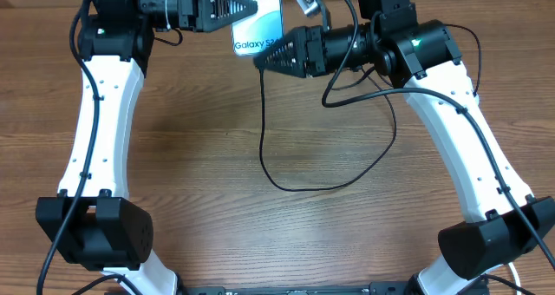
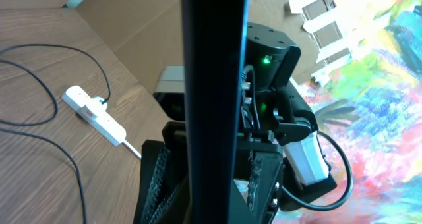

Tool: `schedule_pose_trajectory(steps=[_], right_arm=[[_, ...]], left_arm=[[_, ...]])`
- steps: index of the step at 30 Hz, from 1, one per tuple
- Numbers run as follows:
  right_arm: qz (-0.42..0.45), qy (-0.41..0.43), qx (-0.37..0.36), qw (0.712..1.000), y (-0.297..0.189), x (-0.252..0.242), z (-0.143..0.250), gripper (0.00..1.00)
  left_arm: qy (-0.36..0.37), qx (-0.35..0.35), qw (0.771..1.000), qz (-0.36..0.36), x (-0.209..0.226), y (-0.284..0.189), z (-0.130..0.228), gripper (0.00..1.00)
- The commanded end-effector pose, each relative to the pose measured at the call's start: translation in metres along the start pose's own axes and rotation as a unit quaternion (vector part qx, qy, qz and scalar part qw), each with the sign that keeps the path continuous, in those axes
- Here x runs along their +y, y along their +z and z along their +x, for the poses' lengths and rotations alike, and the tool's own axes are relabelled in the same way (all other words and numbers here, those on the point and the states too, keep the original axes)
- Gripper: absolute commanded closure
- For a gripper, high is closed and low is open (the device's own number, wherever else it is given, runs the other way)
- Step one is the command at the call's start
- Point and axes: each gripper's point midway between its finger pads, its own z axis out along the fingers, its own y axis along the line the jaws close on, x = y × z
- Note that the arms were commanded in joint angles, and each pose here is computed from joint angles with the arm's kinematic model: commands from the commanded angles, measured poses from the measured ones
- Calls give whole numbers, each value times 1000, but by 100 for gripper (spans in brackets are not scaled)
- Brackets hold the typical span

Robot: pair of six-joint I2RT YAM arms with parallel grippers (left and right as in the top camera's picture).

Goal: Plug charger to phone and switch on socket
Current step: 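Lower the plugged phone toward the table with both grippers, then release the phone and move the right gripper to the power strip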

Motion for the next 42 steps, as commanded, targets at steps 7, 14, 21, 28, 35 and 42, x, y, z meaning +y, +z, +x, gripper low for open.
schedule_pose_trajectory(steps=[7,14,21,28,35,42], right_arm=[[113,79,19,990,-10,-37,24,18],[282,156,13,946,-34,-91,45,2],[324,173,25,930,-43,-102,57,0],[327,181,35,927,-43,-101,63,0],[322,175,24,930,-42,-101,57,0],[323,176,23,930,-42,-101,57,0]], left_arm=[[-105,-28,988,-106,114,-3,24,96],[-204,72,945,-247,214,7,115,96],[-302,140,908,-255,267,32,178,96],[-291,163,908,-254,295,33,199,96],[-315,165,866,-352,322,14,210,96],[-317,166,863,-356,330,15,220,91]])
